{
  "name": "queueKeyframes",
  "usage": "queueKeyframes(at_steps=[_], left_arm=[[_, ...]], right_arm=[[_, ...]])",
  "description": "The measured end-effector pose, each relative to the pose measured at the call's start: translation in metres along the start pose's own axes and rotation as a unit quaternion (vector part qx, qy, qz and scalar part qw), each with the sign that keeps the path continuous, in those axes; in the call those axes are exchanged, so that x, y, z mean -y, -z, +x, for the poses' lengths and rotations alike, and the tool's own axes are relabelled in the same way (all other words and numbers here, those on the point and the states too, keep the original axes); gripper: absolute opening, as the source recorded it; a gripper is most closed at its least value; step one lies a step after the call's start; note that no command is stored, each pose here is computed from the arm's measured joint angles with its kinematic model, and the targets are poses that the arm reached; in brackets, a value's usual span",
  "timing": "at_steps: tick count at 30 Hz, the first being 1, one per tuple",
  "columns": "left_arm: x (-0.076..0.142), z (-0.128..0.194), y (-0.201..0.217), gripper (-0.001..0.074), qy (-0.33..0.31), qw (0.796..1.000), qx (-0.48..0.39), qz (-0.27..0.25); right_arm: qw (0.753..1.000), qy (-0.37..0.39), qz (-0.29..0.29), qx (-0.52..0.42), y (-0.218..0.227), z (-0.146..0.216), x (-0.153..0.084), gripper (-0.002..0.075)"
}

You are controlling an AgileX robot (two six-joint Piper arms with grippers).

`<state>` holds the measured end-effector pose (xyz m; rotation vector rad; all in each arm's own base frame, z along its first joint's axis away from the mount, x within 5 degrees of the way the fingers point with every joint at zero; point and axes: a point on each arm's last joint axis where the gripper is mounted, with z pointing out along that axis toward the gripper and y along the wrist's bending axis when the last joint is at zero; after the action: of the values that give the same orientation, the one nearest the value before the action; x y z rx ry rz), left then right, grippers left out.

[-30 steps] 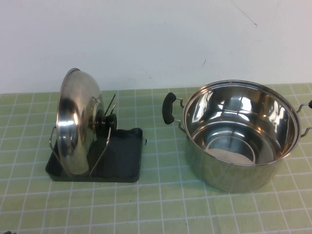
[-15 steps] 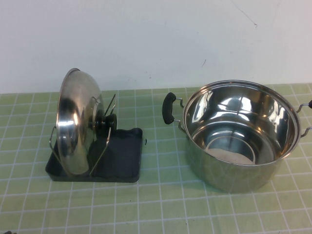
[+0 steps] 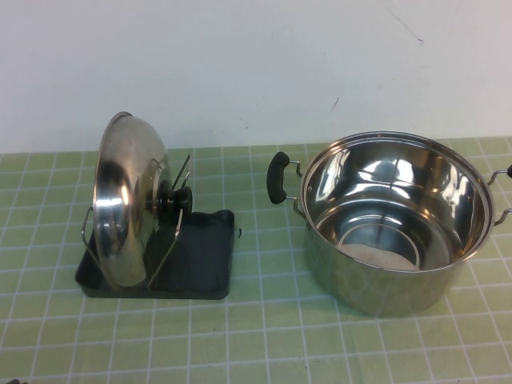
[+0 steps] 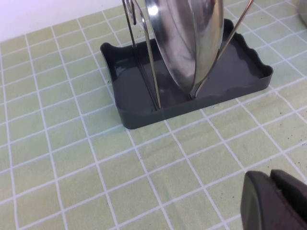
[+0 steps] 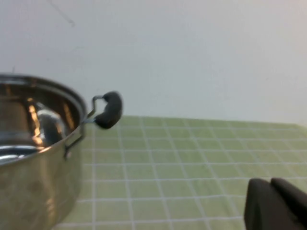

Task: Put pot lid on rack

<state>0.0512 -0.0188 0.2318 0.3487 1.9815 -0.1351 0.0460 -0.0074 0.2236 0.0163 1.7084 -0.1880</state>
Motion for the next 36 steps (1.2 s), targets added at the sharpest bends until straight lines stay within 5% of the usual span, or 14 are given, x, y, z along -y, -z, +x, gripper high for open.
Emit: queueKeyframes(at_steps=[13,36], left_arm=[[0.000,0.000,0.000,-0.0001,0.000,1.000,0.001,0.000],[0.000,0.000,0.000,-0.0001,0.000,1.000,0.001,0.000]], right_arm=[[0.991,-0.030,-0.115,-0.062,-0.012,0.047,-0.018,-0.0001],[0.994,-0.007,-0.058,-0.091,-0.012,0.052,-0.010,-0.0001]])
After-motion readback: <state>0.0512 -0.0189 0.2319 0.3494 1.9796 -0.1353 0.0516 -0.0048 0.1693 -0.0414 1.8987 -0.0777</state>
